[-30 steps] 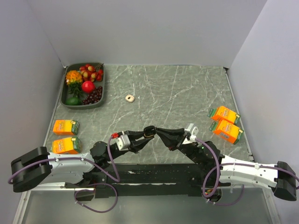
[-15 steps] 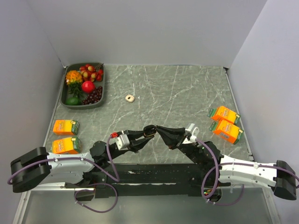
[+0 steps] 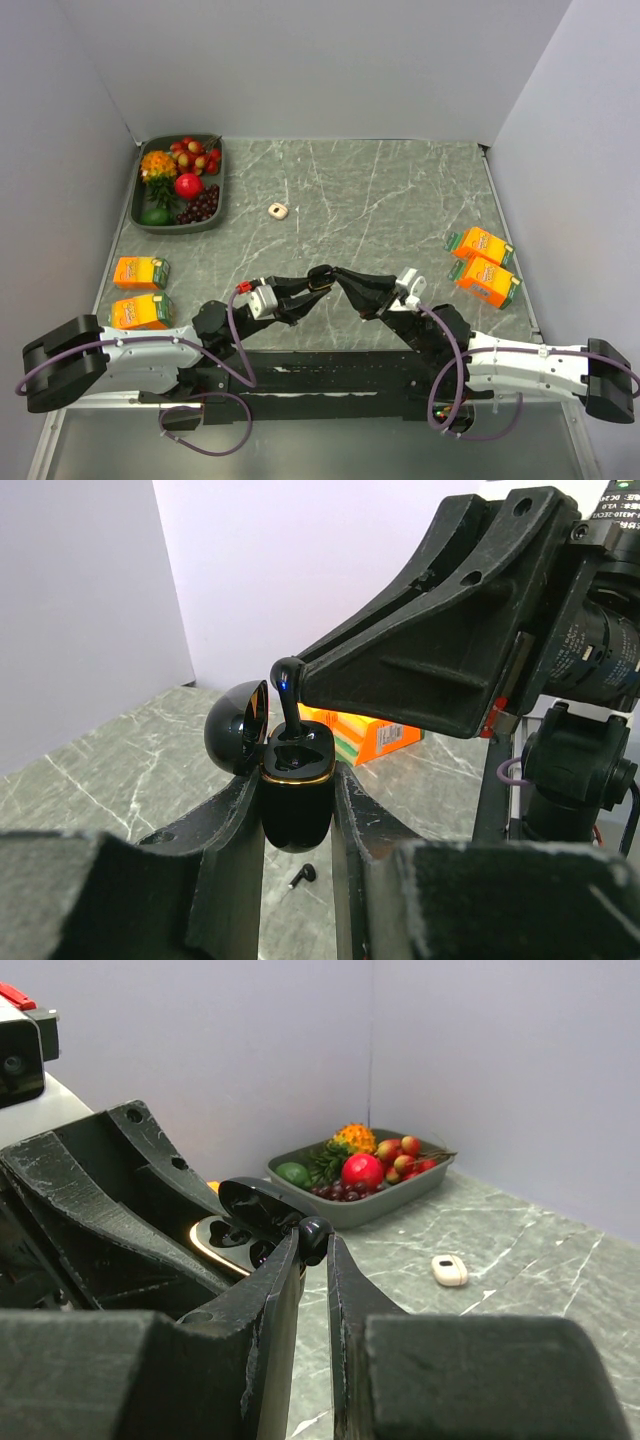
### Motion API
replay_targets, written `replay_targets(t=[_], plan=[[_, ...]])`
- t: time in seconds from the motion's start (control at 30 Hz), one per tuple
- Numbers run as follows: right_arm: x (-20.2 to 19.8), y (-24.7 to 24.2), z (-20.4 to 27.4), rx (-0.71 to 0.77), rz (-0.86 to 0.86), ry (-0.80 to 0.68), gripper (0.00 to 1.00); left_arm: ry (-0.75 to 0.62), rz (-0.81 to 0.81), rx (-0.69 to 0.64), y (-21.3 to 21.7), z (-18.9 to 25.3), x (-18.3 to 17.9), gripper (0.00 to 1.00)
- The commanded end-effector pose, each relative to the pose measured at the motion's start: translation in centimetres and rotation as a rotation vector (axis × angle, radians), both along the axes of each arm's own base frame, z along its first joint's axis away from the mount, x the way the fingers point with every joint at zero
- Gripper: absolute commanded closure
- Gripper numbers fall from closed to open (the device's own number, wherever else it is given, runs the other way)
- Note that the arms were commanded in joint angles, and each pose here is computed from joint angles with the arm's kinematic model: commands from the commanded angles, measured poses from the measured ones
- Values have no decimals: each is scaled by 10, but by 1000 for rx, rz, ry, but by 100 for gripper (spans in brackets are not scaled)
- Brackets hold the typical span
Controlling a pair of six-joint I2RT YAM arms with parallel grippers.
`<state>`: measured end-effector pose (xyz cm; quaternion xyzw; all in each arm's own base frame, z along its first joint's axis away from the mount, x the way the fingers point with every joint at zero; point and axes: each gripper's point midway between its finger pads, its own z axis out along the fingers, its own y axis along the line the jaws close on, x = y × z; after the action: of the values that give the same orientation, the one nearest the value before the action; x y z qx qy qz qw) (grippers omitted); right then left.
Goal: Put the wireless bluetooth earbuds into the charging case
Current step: Place the earbud in the charging case.
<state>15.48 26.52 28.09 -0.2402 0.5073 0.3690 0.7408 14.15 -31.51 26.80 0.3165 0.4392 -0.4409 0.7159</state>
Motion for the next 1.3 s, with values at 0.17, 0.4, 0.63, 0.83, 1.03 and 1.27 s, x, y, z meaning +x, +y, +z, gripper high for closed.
replay_targets(t=[0.17,0.4,0.63,0.83,1.03,1.27], plan=[[-10,12,-23,-100,33,-4,100,-241,-17,-541,65,139,-33,99],[-16,17,-30,-135,54,0,100,-245,-13,-534,64,138,-32,99],[-19,23,-37,-168,76,15,100,-243,-17,-534,62,138,-31,99],[-21,26,-42,-196,87,37,100,-238,-17,-534,62,136,-31,99],[-22,25,-39,-198,88,48,81,-238,-10,-533,64,134,-31,99],[-23,25,-36,-199,84,52,64,-236,-13,-530,63,133,-31,99]])
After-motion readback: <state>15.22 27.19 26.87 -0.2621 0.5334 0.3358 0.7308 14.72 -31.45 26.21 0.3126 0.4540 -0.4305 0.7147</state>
